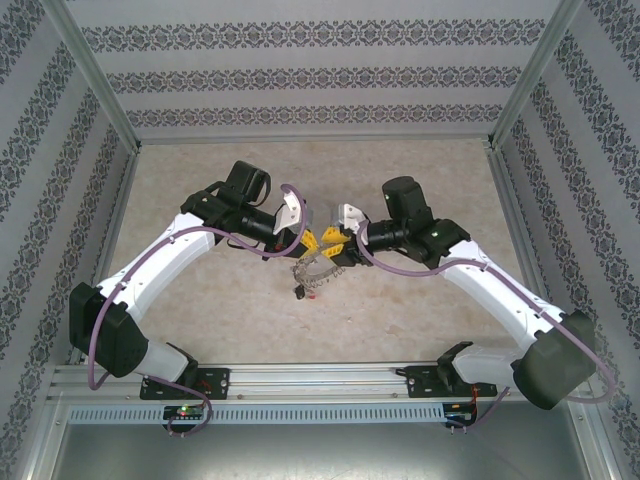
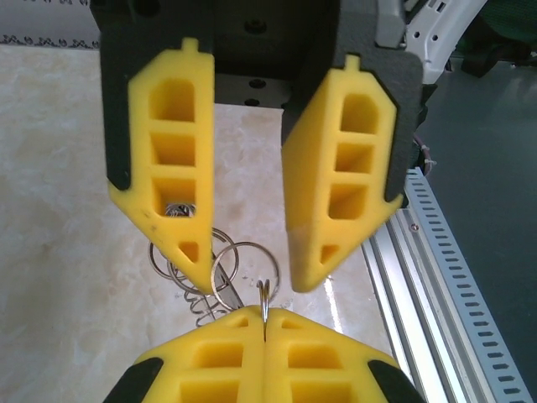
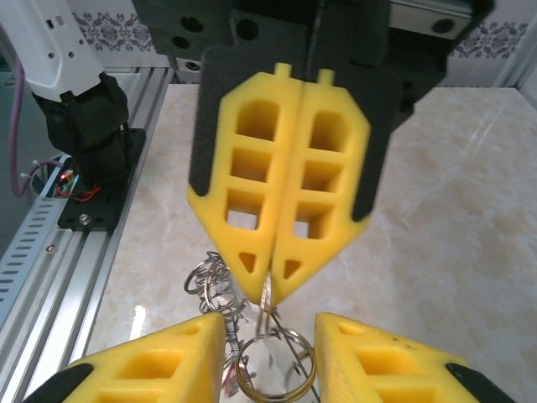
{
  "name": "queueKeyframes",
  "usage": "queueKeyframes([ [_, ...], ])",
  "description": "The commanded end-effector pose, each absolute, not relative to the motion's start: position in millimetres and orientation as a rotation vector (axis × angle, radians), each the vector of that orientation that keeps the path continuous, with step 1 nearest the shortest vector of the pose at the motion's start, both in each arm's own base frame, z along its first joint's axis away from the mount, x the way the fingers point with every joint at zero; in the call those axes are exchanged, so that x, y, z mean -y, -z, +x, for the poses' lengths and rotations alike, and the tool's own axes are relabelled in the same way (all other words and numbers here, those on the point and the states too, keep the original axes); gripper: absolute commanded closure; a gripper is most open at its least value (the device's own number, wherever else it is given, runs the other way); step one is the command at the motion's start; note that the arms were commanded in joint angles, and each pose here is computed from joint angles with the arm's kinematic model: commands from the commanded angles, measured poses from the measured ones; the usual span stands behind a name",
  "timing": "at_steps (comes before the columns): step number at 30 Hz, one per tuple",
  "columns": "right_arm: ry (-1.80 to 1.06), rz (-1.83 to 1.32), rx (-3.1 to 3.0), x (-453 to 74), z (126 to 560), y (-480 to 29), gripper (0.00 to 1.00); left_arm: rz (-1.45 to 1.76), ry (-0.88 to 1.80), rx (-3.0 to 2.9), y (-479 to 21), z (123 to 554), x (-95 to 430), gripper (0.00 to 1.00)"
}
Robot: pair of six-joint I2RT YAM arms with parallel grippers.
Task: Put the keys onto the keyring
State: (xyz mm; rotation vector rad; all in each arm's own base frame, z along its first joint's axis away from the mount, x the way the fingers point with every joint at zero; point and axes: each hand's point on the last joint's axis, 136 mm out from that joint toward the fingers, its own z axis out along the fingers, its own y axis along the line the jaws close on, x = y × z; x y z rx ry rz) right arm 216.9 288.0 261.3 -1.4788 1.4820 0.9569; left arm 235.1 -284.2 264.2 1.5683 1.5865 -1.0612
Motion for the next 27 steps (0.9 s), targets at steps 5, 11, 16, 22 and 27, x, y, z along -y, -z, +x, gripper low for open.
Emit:
queueKeyframes([
  [5, -0.977, -1.539, -1.445, -297.2, 208.9, -262.1, 0.72, 1.574, 1.064, -1.477, -293.0, 229.2, 288.7, 1.00],
  [11, -0.917, -1.528, -1.517, -300.7, 220.2, -252.2, 0.98, 1.560, 1.068, -1.497, -291.3, 231.8, 289.7, 1.00],
  [16, -0.915, -1.415, -1.536, -301.1, 232.9, -259.2, 1.00, 1.536, 1.062, -1.533, -286.3, 235.2, 288.2, 1.00],
  [22, -0.928, -1.273, -1.510, -294.2, 241.5, -274.1, 1.00, 1.488, 1.097, -1.590, -275.1, 240.4, 284.0, 0.89],
  [27, -0.888, -1.212, -1.519, -288.3, 247.9, -278.7, 1.00, 1.472, 1.121, -1.631, -265.4, 243.9, 284.2, 0.80],
])
